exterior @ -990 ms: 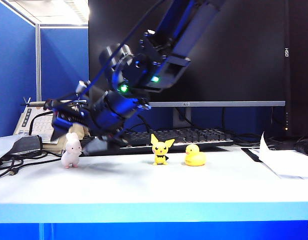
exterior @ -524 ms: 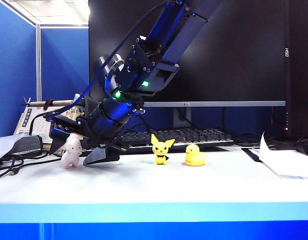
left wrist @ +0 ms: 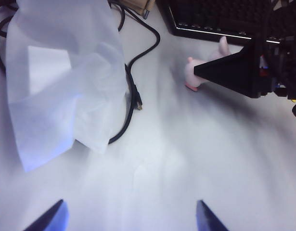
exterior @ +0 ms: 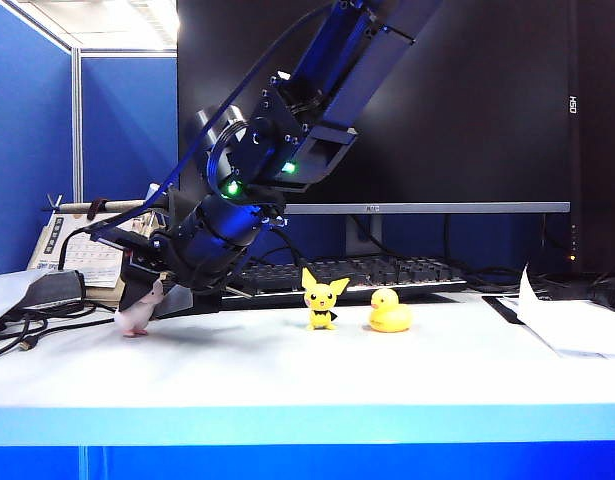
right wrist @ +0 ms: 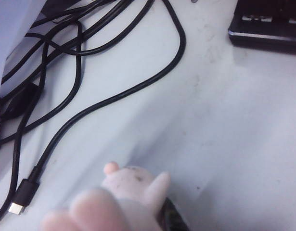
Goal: Pick up the doll with a different color than the other dolls and place it near you.
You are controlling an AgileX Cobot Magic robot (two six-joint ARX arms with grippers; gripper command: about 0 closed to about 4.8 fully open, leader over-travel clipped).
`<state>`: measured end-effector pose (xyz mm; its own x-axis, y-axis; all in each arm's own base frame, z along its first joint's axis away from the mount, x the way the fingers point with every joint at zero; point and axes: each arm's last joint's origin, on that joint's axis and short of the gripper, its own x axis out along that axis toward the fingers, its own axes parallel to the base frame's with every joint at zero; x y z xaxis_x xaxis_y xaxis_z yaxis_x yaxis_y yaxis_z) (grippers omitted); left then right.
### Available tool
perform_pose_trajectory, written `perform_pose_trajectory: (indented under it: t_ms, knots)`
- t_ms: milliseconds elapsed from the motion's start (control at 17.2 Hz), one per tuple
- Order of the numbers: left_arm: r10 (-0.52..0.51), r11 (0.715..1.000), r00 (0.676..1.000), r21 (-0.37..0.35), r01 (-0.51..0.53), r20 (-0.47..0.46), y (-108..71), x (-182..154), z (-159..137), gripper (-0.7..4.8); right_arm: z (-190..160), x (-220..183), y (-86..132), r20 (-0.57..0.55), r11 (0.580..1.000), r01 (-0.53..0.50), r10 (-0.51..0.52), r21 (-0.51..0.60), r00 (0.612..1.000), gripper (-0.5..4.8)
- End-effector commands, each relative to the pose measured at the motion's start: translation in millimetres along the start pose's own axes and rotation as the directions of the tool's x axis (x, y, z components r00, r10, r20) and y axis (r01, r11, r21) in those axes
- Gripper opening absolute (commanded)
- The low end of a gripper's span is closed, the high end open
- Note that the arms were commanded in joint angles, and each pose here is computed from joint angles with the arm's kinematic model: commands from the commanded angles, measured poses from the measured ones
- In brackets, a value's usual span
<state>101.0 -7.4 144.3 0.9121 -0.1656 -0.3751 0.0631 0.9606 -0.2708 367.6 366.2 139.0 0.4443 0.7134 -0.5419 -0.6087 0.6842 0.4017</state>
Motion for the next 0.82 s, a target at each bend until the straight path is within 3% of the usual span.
perform_pose_trajectory:
  t_ms: [58, 175, 408, 815]
  knots:
    - [-0.001, 1.0, 1.0, -0.001, 0.001, 0.006, -0.3, 0, 1, 3.5, 4, -1, 4, 0.022, 1.0, -0.014, 0.014, -0.007, 1.0, 1.77]
    - [-0.001, 1.0, 1.0, -0.001, 0.001, 0.006, -0.3, 0, 1, 3.5, 4, -1, 4, 0.021, 1.0, -0.016, 0.016, -0.007, 1.0, 0.91]
    - [-0.001, 1.0, 1.0, -0.001, 0.001, 0.006, -0.3, 0, 1, 3.5, 4, -1, 4, 0.019, 1.0, -0.022, 0.022, -0.007, 1.0, 0.43]
    - [-0.001, 1.0, 1.0, -0.001, 0.001, 0.006, -0.3, 0, 1, 3.5, 17, -13, 11, 0.049, 0.999, -0.051, 0.051, -0.016, 0.997, 0.43]
